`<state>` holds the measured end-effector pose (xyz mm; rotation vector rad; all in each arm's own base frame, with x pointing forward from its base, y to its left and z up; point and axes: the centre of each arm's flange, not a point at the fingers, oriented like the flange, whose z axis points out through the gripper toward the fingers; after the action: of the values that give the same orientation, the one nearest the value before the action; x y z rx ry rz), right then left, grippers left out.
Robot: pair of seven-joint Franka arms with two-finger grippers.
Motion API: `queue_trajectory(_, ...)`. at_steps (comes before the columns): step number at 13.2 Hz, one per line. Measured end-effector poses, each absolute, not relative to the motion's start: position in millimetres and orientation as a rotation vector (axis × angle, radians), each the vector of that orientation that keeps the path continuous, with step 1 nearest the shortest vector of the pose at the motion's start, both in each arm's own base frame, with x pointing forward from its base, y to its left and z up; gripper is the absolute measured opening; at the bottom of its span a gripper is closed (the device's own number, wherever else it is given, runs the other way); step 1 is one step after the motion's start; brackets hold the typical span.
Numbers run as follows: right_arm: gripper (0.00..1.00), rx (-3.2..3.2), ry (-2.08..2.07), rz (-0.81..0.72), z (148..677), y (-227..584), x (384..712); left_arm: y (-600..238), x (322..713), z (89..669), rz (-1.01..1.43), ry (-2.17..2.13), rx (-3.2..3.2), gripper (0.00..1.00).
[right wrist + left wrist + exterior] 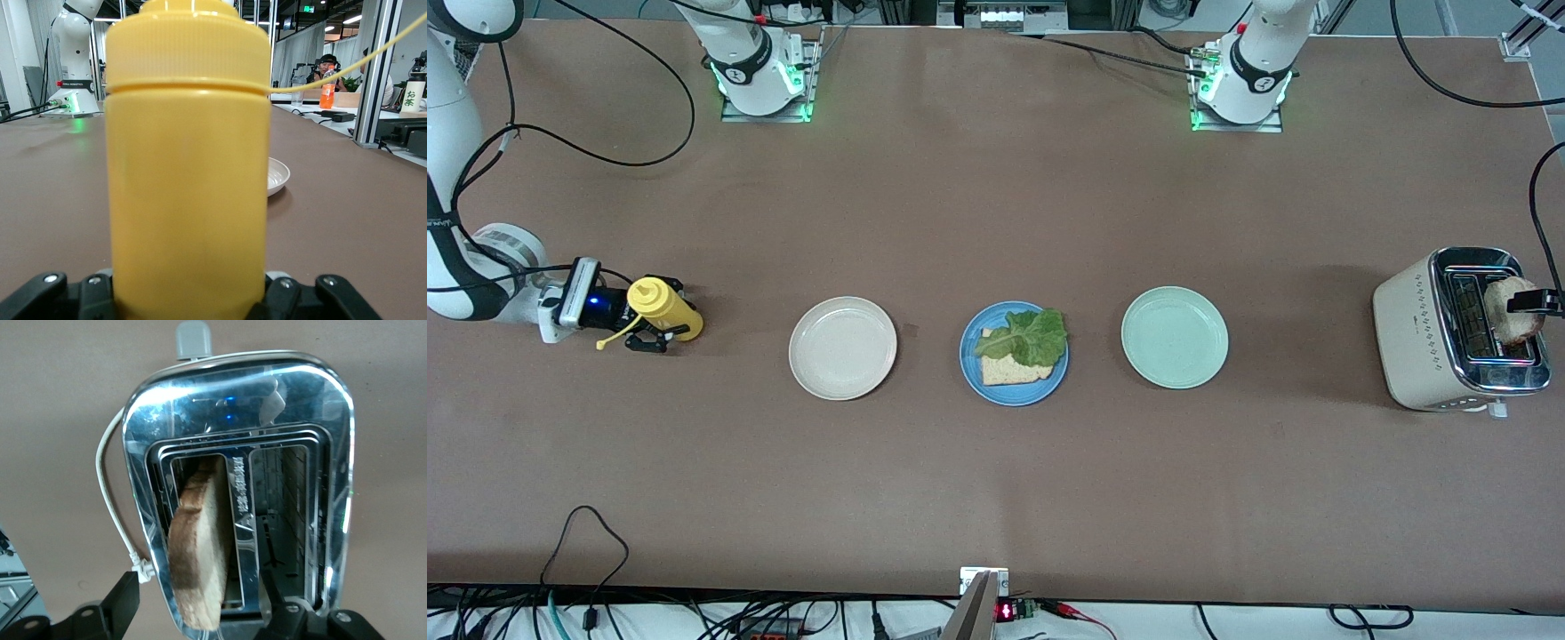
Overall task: Make sandwich in blue plate with both arms
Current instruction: 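Lift the second bread slice from the toaster toward the blue plate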
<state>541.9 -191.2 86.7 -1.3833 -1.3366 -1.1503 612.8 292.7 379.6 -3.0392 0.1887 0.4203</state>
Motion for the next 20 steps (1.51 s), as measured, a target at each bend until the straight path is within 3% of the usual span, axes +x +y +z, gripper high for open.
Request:
queue_trajectory(1, 0.51, -1.382, -1.332, -1.152, 85.1, -190.6, 541.6, 294.4, 610.0, 372.1, 0.425, 0.191, -3.042, 0.75)
queue_trajectory(4, 0.87, -1.377, -1.31, -1.165, 83.4, -193.3, 539.2, 295.0, 604.8, 359.6, 0.448, 0.195, -3.048, 0.38)
queue_trajectory(6, 1.0, -1.379, -1.303, -1.172, 84.0, -198.2, 537.3, 294.5, 604.8, 360.8, 0.446, 0.199, -3.048, 0.16)
queue_trajectory(9, 1.0, -1.395, -1.294, -1.186, 84.7, -209.6, 533.7, 290.0, 607.2, 383.7, 0.398, 0.27, -3.034, 0.13)
queue_trajectory(15, 1.0, -1.451, -1.397, -1.162, 104.3, -282.0, 523.9, 207.5, 610.9, 512.8, 0.33, 0.486, -2.98, 0.09)
queue_trajectory(20, 1.0, -1.559, -1.433, -1.013, 211.9, -339.2, 552.6, 50.9, 633.4, 513.8, 0.346, 0.852, -3.022, 0.09)
